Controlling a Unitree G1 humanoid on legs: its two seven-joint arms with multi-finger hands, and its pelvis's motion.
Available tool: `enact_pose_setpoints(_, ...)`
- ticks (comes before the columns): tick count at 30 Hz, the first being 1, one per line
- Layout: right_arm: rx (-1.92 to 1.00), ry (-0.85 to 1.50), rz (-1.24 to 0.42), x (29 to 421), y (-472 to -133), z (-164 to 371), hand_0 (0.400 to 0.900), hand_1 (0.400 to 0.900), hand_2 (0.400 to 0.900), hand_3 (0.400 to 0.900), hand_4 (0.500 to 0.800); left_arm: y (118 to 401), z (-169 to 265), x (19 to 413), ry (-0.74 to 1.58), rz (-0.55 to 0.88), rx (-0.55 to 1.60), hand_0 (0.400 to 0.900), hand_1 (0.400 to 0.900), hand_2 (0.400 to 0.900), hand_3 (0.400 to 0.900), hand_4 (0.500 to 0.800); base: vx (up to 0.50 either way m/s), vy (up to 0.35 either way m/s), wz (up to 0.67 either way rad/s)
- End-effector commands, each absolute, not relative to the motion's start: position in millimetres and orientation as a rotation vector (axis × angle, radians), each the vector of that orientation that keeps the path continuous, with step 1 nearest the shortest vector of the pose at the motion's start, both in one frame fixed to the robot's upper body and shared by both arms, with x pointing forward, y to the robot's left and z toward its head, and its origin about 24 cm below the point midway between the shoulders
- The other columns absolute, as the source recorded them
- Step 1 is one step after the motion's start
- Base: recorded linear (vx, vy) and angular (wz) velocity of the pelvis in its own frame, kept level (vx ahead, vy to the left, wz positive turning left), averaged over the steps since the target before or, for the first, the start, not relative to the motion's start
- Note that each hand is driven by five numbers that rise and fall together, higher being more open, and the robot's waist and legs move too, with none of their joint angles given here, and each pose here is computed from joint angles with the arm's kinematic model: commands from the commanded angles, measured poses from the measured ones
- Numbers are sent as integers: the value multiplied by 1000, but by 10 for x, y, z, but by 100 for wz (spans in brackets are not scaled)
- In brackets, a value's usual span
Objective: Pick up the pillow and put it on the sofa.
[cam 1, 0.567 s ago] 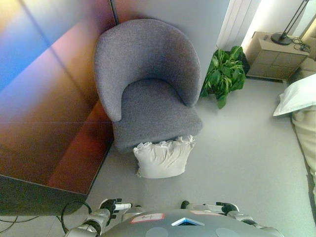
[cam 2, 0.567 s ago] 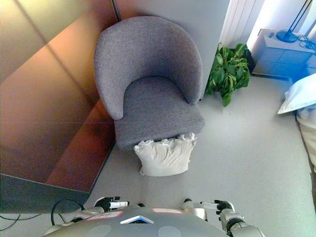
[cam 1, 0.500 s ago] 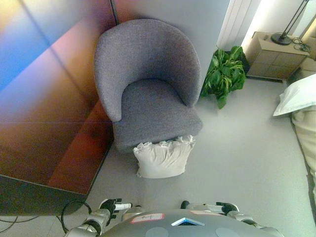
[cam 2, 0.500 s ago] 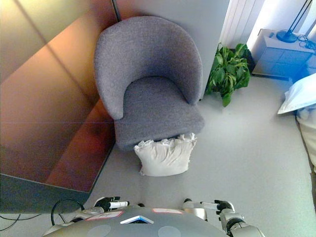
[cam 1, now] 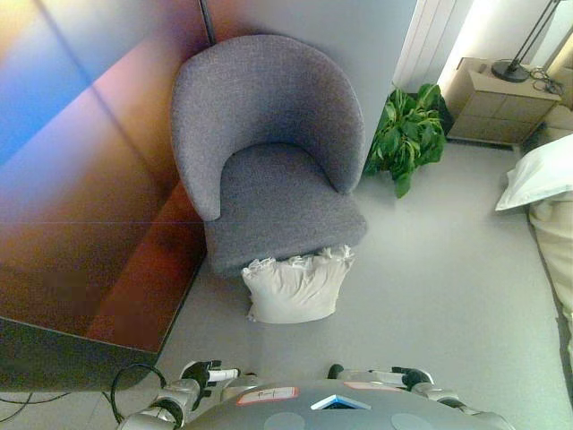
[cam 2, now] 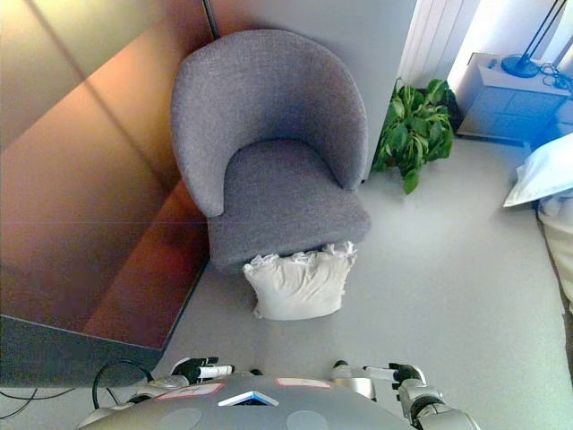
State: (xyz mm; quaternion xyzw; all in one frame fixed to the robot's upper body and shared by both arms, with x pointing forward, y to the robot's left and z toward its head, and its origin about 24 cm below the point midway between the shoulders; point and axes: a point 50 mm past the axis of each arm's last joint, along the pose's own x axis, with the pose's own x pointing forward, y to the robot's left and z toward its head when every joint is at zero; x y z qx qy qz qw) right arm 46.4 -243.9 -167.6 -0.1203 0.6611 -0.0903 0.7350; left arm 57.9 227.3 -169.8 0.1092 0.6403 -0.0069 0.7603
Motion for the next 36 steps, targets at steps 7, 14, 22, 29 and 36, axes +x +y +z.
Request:
enact_pose_setpoints(7, -287, 1440, -171, 638, -2378, -1676, 900, 900, 900, 900, 800, 2357, -1663, 727, 1378, 7, 245, 900, 900, 900, 900, 800, 0, 0, 0)
enact_pose_setpoints(14, -288, 1439, -170, 635, -2375, -1677, 900, 900, 900, 900, 800, 2342, -1666, 732, 1374, 5, 246, 900, 900, 900, 900, 800, 0, 0, 0)
enact_pose_setpoints(22, -269, 1435, -183, 643, -2373, -1677, 900, 900, 900, 900, 800, 2383, -1657, 735, 1379, 16, 259, 900, 900, 900, 900, 800, 4, -16, 0)
enact_pose_setpoints(29, -250, 1417, -188, 716, -2379, -1663, 900, 900, 900, 900, 800, 2477, -1623, 786, 1376, 35, 295, 900, 900, 900, 900, 800, 18, -137, 5)
enact_pose_setpoints(36, -281, 1467, -201, 681, -2568, -1618, 900, 900, 900, 900, 800, 2398, -1638, 794, 1335, 62, 223, 900, 900, 900, 900, 800, 162, -50, -25)
